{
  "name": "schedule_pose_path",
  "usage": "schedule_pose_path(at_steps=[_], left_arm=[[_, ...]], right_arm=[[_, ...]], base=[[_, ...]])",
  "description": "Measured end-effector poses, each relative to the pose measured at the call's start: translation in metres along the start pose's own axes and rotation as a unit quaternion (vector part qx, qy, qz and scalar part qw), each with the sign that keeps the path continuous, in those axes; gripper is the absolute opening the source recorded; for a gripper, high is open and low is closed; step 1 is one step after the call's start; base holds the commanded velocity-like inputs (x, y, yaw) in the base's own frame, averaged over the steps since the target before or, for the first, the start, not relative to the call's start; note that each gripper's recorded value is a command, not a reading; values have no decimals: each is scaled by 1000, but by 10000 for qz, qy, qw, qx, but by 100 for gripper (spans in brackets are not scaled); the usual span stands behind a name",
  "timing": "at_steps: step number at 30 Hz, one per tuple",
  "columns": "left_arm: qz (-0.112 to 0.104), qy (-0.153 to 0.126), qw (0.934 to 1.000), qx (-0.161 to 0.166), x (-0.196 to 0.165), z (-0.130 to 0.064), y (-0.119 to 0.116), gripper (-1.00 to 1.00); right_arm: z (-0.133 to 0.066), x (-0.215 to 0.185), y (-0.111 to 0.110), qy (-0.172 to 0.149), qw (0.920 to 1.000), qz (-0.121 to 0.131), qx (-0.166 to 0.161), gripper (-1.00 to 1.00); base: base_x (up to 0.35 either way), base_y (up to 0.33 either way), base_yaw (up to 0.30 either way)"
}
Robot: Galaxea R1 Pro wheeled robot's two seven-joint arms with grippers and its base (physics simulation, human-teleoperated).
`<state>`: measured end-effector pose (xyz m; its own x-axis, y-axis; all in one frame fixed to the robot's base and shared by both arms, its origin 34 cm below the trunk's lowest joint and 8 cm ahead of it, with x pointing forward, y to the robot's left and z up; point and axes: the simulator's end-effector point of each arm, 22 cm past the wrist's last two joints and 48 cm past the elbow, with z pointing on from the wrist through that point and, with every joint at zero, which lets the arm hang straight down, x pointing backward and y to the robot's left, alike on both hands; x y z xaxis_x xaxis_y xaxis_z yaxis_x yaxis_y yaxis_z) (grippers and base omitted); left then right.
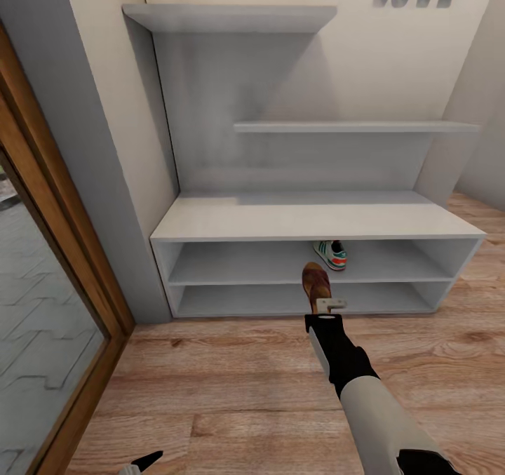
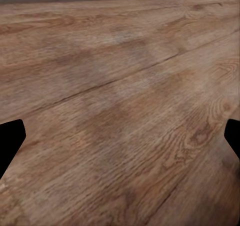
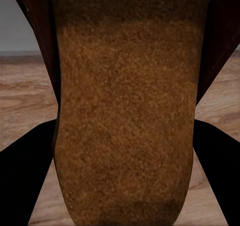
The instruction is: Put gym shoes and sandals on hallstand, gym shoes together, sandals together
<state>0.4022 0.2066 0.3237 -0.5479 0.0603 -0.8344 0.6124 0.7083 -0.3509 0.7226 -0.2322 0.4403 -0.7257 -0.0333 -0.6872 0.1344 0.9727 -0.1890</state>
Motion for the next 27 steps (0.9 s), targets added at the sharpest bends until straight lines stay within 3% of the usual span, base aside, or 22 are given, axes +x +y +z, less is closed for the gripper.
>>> schedule_pose_path(at_steps=[5, 14, 27], left_arm=[[-47, -44, 10000, -52, -2, 0, 2, 100], [-62, -88, 9999, -70, -4, 2, 1, 100], [-67, -152, 9998, -94, 2, 4, 7, 100]], right_arm=[[0, 2, 1, 20, 10000, -13, -6, -100], [1, 3, 2, 29, 10000, -18, -25, -100], [9, 18, 5, 83, 10000, -25, -31, -100]], base=[[1, 0, 0], [217, 0, 0], [20, 0, 0]])
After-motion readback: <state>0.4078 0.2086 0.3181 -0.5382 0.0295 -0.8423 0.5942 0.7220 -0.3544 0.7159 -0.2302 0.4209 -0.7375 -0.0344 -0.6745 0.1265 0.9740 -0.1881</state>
